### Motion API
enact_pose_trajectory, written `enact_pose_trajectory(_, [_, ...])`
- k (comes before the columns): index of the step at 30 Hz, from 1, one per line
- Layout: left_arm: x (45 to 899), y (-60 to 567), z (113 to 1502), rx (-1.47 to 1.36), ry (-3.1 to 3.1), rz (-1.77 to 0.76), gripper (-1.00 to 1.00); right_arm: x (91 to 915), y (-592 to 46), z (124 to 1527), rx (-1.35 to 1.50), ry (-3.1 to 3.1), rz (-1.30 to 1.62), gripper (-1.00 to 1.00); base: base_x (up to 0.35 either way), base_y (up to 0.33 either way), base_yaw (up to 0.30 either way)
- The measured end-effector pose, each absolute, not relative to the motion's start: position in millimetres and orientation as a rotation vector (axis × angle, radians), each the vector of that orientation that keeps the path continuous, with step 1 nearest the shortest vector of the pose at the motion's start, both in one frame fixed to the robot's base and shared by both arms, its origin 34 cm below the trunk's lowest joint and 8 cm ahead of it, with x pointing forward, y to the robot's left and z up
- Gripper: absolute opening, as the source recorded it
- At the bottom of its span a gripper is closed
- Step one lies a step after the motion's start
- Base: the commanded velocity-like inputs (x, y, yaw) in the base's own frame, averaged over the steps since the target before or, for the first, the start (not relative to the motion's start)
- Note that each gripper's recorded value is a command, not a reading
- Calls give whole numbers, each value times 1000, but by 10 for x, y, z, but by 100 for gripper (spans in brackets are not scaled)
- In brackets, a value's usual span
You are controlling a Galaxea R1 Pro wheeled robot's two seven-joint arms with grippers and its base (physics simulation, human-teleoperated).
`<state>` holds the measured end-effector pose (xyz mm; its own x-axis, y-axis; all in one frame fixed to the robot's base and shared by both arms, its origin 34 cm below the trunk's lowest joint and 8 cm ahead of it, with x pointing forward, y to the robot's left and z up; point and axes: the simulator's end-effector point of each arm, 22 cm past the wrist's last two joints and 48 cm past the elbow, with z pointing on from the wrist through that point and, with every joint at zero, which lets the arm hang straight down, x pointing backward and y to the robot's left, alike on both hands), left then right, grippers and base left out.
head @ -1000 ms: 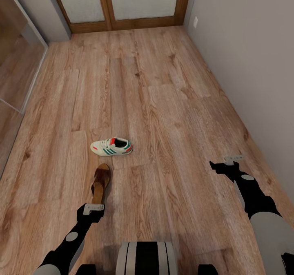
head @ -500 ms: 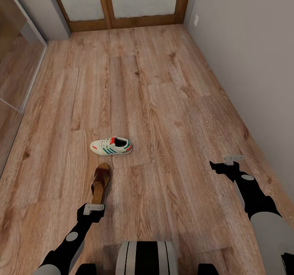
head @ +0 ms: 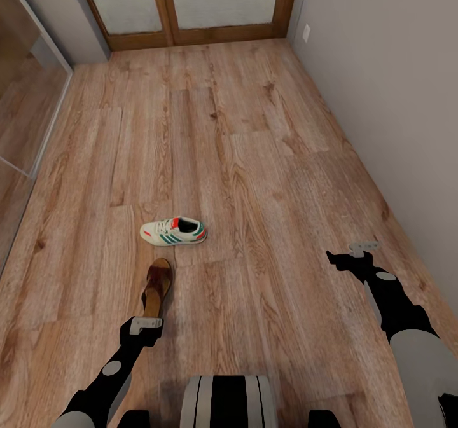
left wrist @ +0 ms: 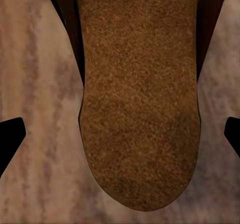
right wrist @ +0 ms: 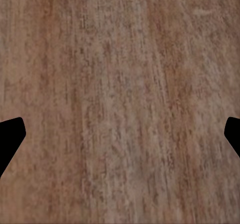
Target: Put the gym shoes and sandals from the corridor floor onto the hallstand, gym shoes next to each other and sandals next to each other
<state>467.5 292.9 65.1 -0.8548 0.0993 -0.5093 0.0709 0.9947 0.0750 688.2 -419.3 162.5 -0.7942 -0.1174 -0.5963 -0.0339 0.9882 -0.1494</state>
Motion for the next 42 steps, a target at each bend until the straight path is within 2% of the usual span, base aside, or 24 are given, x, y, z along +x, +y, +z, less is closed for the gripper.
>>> enact_pose_trajectory(42, [4465, 2928, 465, 123, 2647, 69, 100, 6720, -4193, 1337, -110, 2531, -172, 100, 6, 0, -6])
